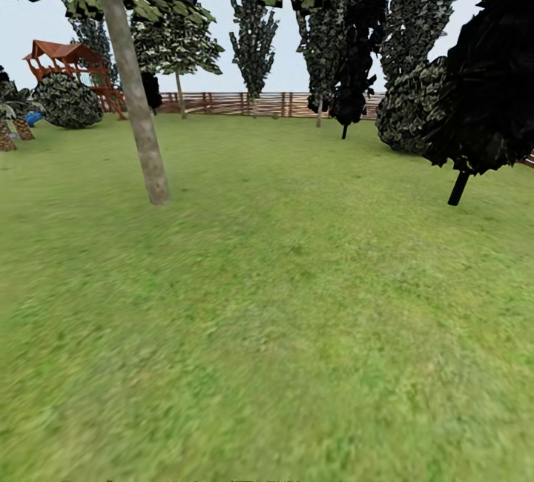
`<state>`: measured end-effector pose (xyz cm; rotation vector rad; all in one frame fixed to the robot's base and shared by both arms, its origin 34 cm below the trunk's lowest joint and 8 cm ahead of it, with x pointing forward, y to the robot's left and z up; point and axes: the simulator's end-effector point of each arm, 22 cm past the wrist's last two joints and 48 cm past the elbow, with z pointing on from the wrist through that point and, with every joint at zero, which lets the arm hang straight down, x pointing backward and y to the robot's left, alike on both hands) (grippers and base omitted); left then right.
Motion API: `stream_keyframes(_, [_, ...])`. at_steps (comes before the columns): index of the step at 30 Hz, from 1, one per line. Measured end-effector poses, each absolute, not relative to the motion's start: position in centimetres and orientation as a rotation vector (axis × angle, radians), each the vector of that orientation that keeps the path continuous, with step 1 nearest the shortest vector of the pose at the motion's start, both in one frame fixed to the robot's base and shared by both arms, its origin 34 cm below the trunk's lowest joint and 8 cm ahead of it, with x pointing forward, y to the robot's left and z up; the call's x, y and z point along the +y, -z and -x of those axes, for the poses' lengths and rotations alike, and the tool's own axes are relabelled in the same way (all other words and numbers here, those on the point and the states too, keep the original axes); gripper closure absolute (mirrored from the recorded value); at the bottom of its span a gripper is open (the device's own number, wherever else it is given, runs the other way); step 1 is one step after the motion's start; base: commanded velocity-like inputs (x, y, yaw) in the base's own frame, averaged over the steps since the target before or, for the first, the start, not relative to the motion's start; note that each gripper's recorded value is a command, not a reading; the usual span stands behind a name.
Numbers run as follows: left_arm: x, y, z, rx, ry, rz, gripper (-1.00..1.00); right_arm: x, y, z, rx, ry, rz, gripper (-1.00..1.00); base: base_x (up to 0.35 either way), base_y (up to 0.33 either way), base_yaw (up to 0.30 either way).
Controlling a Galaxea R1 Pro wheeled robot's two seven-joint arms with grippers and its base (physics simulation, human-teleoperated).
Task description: Take the three Easter eggs out of the wicker basket on the lawn in the garden, then place them on the lawn next to a single tree (choose any tree) so that all three eggs are next to the same tree and none are left in the basket.
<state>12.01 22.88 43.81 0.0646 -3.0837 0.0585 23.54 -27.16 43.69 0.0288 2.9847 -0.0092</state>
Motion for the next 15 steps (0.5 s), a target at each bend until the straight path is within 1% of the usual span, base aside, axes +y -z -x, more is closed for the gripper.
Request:
stream_keyframes(6, [22.92, -43.83, -11.67, -3.075, -0.057, -0.065, -1.0, -27.19, -43.61, -23.22, 2.992, 0.01, -0.032, -1.0, 0.0, 0.0, 0.139])
stream_keyframes(9, [22.92, -43.84, -11.57, -3.073, -0.057, -0.065, -1.0, -27.24, -43.59, -23.15, 2.993, 0.011, -0.033, -1.0, 0.04, 0.0, 0.05])
stream_keyframes(11, [22.92, -43.84, -11.55, -3.072, -0.057, -0.065, -1.0, -27.2, -43.6, -23.15, 2.992, 0.01, -0.03, -1.0, 0.231, 0.0, 0.01])
stream_keyframes(15, [22.91, -43.85, -11.48, -3.071, -0.057, -0.064, -1.0, -27.18, -43.61, -23.16, 2.992, 0.01, -0.026, -1.0, 0.322, 0.0, 0.001])
